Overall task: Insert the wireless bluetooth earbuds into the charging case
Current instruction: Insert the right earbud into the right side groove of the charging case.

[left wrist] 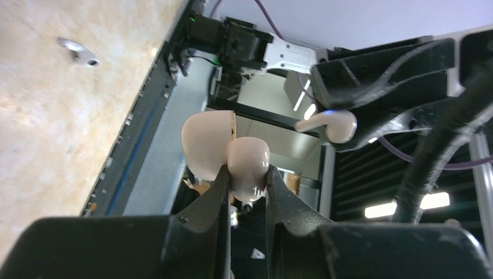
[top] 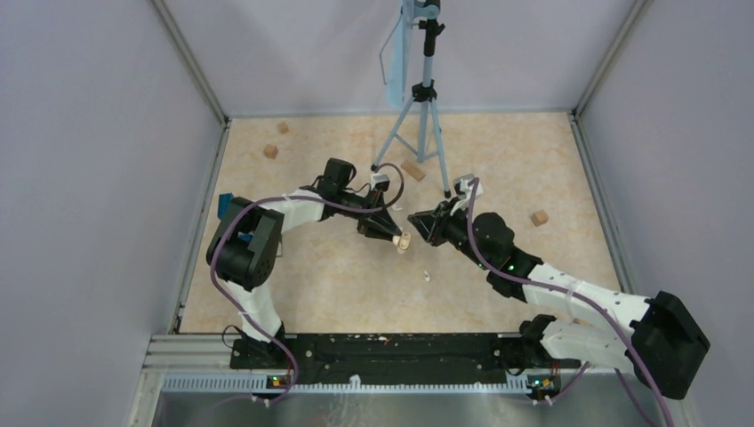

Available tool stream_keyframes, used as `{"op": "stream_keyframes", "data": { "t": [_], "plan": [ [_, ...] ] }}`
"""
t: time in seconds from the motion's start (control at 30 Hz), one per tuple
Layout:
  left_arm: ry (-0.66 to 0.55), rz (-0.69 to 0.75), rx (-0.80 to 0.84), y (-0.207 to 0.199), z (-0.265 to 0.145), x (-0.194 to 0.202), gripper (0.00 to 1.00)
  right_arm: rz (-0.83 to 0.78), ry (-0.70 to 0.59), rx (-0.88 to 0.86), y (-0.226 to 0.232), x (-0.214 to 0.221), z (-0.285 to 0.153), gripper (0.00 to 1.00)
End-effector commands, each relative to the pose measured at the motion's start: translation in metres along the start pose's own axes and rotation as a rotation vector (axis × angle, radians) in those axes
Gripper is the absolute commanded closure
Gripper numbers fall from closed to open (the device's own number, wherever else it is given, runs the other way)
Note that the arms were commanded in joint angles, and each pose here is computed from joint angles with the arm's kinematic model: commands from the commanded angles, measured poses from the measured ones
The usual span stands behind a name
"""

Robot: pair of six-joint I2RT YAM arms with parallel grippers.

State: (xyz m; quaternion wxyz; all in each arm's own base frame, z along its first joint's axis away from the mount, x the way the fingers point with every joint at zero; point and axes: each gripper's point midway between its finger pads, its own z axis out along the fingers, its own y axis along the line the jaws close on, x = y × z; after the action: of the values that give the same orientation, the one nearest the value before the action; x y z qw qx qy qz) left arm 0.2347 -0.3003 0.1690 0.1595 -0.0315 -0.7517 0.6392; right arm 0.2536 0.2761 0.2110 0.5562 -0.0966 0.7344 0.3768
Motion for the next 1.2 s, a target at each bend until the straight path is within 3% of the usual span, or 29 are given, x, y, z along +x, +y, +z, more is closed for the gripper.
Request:
{"op": "stream_keyframes", "data": {
  "t": [0.0,0.3,1.17],
  "plan": [
    [0.096,0.108,0.057,-0.028,-0.008,0.014,1.0,-0.035,-0.094,-0.059,0.013,-0.02,-0.001,0.89],
    [0.11,0.148,0.04,-0.033,-0.008,0.014,1.0,-0.025,-0.126,-0.085,0.016,-0.022,-0.007,0.9],
    [0.137,0.037,0.064,-0.041,-0.008,0.008,1.0,-0.029,-0.167,-0.133,0.024,-0.011,-0.008,0.92]
  ]
}}
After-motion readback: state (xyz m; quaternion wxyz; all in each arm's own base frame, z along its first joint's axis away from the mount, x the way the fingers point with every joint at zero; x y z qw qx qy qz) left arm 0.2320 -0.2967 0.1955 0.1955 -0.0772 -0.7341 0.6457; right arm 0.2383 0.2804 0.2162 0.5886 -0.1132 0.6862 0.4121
